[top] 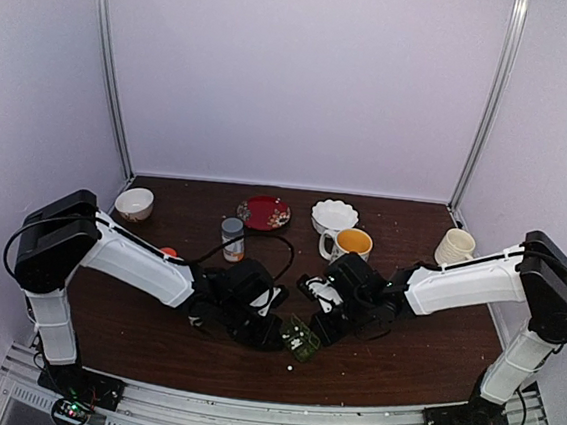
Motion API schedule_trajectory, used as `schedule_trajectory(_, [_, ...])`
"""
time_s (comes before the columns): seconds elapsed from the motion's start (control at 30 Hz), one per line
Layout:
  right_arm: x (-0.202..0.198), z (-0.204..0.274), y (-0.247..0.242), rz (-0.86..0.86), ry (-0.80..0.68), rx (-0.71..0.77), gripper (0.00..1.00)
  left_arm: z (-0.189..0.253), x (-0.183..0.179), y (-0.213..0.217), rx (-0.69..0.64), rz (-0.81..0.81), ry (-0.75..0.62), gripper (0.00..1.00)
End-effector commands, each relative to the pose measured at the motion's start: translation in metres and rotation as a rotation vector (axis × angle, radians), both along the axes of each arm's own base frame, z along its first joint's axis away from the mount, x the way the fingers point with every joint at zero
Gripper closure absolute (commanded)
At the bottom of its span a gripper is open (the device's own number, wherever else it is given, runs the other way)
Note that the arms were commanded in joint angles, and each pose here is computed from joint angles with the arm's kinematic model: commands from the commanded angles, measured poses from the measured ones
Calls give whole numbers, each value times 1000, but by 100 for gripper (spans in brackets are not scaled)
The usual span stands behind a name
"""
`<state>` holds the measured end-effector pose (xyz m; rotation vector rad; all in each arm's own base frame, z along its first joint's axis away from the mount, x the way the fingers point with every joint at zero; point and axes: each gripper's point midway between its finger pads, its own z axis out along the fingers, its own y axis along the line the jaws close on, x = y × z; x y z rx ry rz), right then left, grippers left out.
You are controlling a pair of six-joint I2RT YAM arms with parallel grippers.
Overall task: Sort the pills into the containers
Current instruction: Adjust the pill container at the center of the board, then pick up the pill from the center of the board.
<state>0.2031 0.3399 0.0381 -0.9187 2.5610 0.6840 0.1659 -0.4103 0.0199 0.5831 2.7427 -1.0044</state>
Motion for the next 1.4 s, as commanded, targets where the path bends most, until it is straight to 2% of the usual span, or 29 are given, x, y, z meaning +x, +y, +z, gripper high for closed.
schedule_trajectory(0.0, [17, -1, -11, -55, -21, -21, 97, 9, 12, -11, -44, 16, -39, 100])
schedule_trajectory(0.17, [30, 1, -18, -58, -39, -45, 97, 9, 11, -12, -47, 13, -35, 100])
schedule_trajectory(0.43, [-14, 4, 16, 115, 36, 19, 97, 8, 12, -16, -52, 7, -30, 100])
schedule_trajectory(0.8, [10, -5, -11, -1, 21, -44, 97, 8, 10, -15, -51, 2, -25, 100])
schedule_trajectory(1.13, [18, 5, -26, -24, -29, -81, 97, 23, 12, -2, -41, 13, -91, 100])
schedule_trajectory(1.17, [19, 8, -28, -28, -39, -82, 97, 21, 8, 4, -9, 2, -85, 100])
schedule_trajectory(1.3, [19, 14, -32, -29, -69, -75, 94, 20, -12, 10, 58, -60, -95, 87])
schedule_trajectory(1.37, [20, 17, -33, -33, -84, -70, 92, 18, -24, 9, 79, -88, -95, 85])
